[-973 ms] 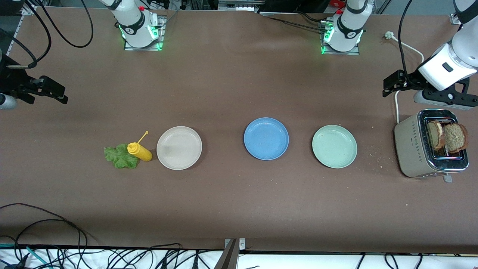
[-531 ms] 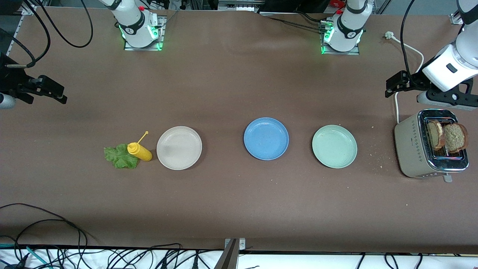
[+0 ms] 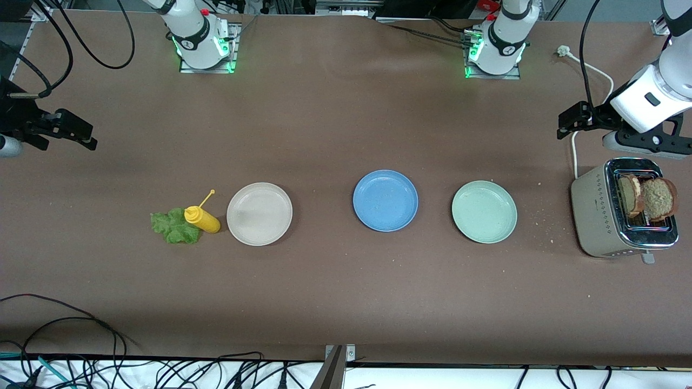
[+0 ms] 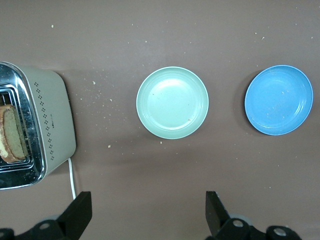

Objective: Make sandwich in blue plate with both arms

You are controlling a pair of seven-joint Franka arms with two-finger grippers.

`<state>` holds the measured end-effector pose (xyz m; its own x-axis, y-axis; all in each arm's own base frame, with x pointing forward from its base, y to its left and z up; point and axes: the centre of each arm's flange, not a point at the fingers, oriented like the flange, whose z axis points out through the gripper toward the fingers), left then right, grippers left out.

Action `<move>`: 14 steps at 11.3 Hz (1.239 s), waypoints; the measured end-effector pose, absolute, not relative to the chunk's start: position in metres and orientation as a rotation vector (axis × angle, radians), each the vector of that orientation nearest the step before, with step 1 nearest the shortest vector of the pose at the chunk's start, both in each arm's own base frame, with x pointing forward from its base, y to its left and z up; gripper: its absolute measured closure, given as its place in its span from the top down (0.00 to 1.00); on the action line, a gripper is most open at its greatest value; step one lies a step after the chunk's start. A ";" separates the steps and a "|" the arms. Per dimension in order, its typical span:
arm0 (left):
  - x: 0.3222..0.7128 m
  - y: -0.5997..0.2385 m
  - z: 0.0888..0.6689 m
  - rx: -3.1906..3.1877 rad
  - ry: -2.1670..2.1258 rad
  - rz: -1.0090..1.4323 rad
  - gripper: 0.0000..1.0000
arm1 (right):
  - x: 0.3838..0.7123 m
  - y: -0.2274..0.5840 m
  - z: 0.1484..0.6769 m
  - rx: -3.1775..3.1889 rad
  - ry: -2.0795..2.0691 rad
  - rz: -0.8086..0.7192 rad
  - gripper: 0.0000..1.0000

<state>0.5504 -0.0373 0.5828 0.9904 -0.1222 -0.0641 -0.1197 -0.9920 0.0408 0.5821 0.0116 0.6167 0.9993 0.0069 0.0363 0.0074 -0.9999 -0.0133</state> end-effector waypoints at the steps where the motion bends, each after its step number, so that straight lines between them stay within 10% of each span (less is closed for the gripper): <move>1: 0.550 -0.036 0.582 3.097 -0.184 -0.106 1.00 | 0.582 0.011 0.617 -3.128 -0.010 -0.057 1.00; 14: 0.550 -0.027 0.581 3.098 -0.159 -0.114 1.00 | 0.582 0.011 0.617 -3.128 -0.010 -0.056 1.00</move>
